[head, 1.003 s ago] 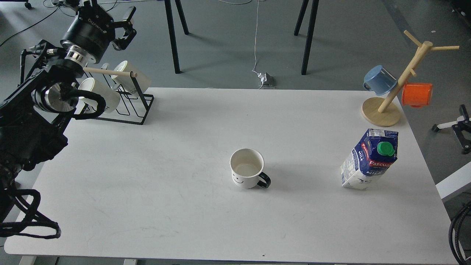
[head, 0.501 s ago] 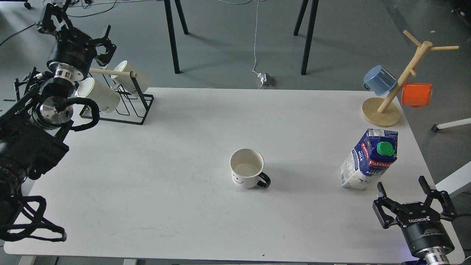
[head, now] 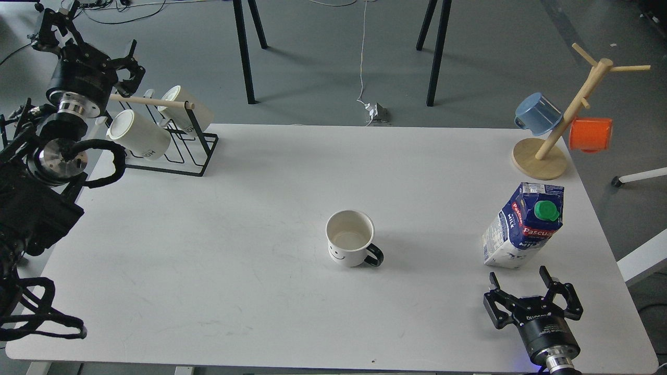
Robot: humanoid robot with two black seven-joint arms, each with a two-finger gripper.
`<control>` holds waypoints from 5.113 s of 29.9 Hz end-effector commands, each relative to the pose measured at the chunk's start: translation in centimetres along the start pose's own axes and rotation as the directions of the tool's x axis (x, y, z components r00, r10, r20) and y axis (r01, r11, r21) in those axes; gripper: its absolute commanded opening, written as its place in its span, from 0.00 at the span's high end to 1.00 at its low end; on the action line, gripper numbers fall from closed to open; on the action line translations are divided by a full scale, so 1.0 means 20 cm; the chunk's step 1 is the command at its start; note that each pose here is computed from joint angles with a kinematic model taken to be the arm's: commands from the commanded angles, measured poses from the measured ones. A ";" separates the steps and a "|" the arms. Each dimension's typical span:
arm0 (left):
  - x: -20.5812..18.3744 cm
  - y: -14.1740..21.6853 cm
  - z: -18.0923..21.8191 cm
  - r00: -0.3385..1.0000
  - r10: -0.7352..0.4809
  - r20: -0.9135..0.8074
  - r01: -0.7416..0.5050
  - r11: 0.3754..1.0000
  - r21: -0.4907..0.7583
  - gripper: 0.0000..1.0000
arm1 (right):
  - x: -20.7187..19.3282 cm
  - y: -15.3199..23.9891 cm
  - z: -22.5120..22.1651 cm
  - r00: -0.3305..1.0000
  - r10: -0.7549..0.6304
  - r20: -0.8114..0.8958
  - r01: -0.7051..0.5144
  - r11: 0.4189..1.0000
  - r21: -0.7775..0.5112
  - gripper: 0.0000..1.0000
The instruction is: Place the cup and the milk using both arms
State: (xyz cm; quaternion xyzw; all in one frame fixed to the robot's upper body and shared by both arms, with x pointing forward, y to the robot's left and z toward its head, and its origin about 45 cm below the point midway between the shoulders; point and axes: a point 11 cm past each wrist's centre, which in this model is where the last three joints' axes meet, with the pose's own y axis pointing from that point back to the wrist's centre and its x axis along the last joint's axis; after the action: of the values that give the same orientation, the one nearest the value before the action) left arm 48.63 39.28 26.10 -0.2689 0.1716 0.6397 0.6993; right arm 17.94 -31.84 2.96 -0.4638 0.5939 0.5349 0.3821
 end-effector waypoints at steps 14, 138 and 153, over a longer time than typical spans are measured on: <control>0.04 0.01 0.06 1.000 0.010 0.024 -0.010 1.000 -0.012 0.00 | -0.17 0.04 0.05 0.995 -0.097 0.036 0.098 0.995 -0.021 0.01; 0.17 0.08 0.19 0.994 0.056 0.099 -0.055 0.998 -0.017 0.00 | -0.46 -0.28 0.62 0.936 -0.335 -0.110 0.281 0.898 -0.339 0.19; 0.18 0.09 0.19 0.993 0.059 0.098 -0.058 0.998 -0.014 0.00 | -0.44 -0.22 0.62 0.944 -0.318 -0.086 0.274 0.903 -0.331 0.06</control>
State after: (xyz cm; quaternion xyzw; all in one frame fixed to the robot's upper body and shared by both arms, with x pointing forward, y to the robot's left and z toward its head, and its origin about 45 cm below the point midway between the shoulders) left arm 46.94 44.38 26.60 -0.2351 0.1417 0.6732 0.6866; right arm 24.38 -18.19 8.15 -0.6425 0.4493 0.5239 0.3328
